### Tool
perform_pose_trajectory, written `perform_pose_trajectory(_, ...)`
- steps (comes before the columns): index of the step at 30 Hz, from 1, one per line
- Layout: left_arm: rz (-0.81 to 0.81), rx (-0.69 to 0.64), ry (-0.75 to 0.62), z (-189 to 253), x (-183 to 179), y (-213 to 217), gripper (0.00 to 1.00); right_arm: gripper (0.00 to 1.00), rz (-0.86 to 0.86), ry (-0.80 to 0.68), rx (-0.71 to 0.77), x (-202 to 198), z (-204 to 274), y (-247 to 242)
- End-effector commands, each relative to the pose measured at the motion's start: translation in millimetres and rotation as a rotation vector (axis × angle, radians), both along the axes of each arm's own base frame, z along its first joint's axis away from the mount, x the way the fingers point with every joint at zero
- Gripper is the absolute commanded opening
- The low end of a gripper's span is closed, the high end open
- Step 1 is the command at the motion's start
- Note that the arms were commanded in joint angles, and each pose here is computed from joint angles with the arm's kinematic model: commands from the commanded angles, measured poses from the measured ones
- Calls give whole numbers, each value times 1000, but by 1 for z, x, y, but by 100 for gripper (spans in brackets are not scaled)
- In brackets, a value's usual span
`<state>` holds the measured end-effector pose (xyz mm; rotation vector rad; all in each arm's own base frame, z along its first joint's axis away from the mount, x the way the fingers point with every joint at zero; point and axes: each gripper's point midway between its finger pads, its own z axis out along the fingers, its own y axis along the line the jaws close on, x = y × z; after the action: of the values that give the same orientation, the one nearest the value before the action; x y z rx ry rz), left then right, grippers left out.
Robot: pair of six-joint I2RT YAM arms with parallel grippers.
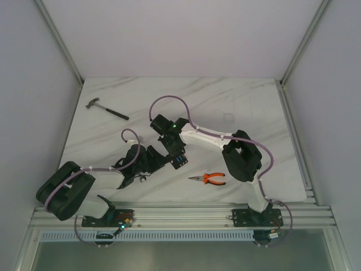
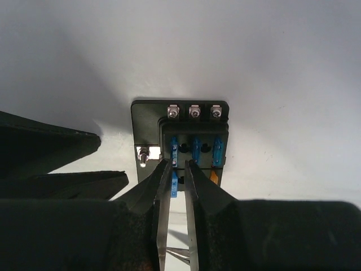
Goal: Snap on the fuse box
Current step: Install the fuse at the fuse box base.
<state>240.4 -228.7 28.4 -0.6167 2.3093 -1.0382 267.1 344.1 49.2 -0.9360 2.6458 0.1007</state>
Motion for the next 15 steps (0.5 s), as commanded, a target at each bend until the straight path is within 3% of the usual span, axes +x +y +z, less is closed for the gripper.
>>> perform_pose_trajectory(1, -17, -29, -19, 9, 6, -10, 52, 21, 0, 8, 41, -2, 4, 5)
perform_pose_trajectory(9, -20, -13, 12, -2, 6, -12, 48, 20, 2, 15, 42, 0, 1, 4)
perform_pose_trajectory(15, -32, -9, 21, -4, 9, -16, 44, 13, -3, 19, 31, 1, -3, 2)
